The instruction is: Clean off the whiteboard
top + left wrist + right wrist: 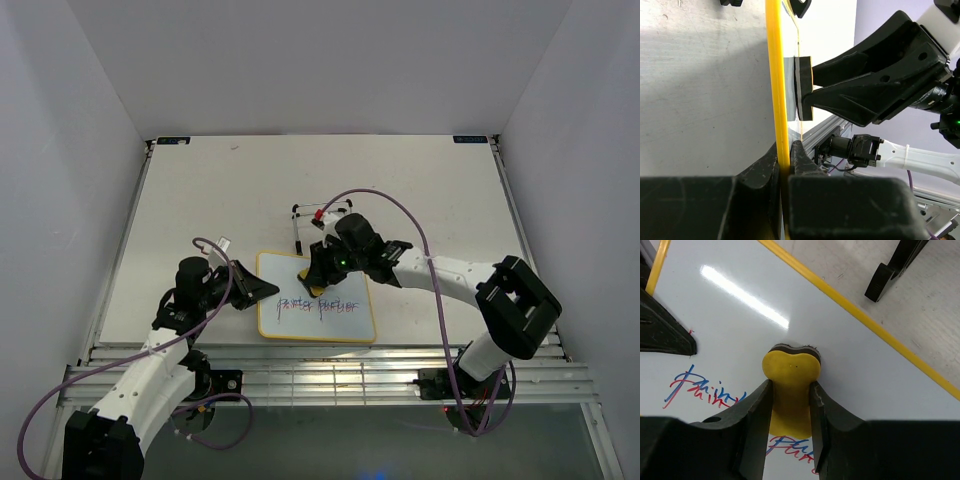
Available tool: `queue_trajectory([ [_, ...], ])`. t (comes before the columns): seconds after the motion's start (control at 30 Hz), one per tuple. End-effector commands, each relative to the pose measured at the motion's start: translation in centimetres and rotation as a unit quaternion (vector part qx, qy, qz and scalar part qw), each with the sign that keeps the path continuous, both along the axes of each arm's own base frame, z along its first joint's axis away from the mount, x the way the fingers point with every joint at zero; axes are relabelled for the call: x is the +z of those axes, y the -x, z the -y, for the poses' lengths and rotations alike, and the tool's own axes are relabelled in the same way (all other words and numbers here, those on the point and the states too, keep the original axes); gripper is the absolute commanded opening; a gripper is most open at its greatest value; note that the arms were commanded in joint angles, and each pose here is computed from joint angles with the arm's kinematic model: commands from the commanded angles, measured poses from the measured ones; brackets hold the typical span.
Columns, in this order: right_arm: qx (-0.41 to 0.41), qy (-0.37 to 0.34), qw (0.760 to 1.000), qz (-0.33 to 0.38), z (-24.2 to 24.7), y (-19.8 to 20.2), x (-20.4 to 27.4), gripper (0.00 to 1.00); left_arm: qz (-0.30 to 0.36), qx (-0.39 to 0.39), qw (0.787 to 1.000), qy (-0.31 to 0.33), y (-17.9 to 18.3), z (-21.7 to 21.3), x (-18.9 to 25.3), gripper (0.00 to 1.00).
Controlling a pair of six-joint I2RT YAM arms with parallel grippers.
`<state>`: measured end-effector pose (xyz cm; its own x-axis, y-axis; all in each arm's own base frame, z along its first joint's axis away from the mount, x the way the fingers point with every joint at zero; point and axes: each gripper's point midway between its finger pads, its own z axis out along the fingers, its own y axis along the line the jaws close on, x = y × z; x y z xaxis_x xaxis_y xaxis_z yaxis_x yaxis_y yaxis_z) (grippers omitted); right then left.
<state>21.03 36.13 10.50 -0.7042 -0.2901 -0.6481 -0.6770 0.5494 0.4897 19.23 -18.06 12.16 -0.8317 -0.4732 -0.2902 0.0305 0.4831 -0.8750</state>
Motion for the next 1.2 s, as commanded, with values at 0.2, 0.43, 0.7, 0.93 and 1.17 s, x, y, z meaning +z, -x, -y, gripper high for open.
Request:
queue_trajectory([
  [0.2, -0.105, 0.098, 0.987, -0.074, 7.8, -2.6, -7.7, 0.18, 0.091, -0.011, 0.995, -0.036, -1.0, -0.3, 2.0, 0.0],
  [0.43, -0.138, 0.128, 0.976, -0.11, 13.0, -2.3, -11.5, 0.19, 0.093, -0.002, 0.995, -0.04, -1.1, -0.6, 2.2, 0.0],
  [0.7, -0.162, 0.127, 0.97, -0.126, 16.6, -2.9, -12.6, 0.18, 0.105, 0.009, 0.994, -0.03, -0.9, -0.7, 4.0, 0.0],
  [0.93, -0.194, 0.108, 0.971, -0.093, 18.6, -4.2, -9.8, 0.18, 0.103, 0.028, 0.993, -0.038, -1.1, -1.2, 4.1, 0.0],
  [1.17, -0.197, 0.057, 0.979, -0.022, 18.0, -5.3, -2.0, 0.18, 0.096, 0.029, 0.994, -0.039, -1.1, -1.2, 3.1, 0.0],
])
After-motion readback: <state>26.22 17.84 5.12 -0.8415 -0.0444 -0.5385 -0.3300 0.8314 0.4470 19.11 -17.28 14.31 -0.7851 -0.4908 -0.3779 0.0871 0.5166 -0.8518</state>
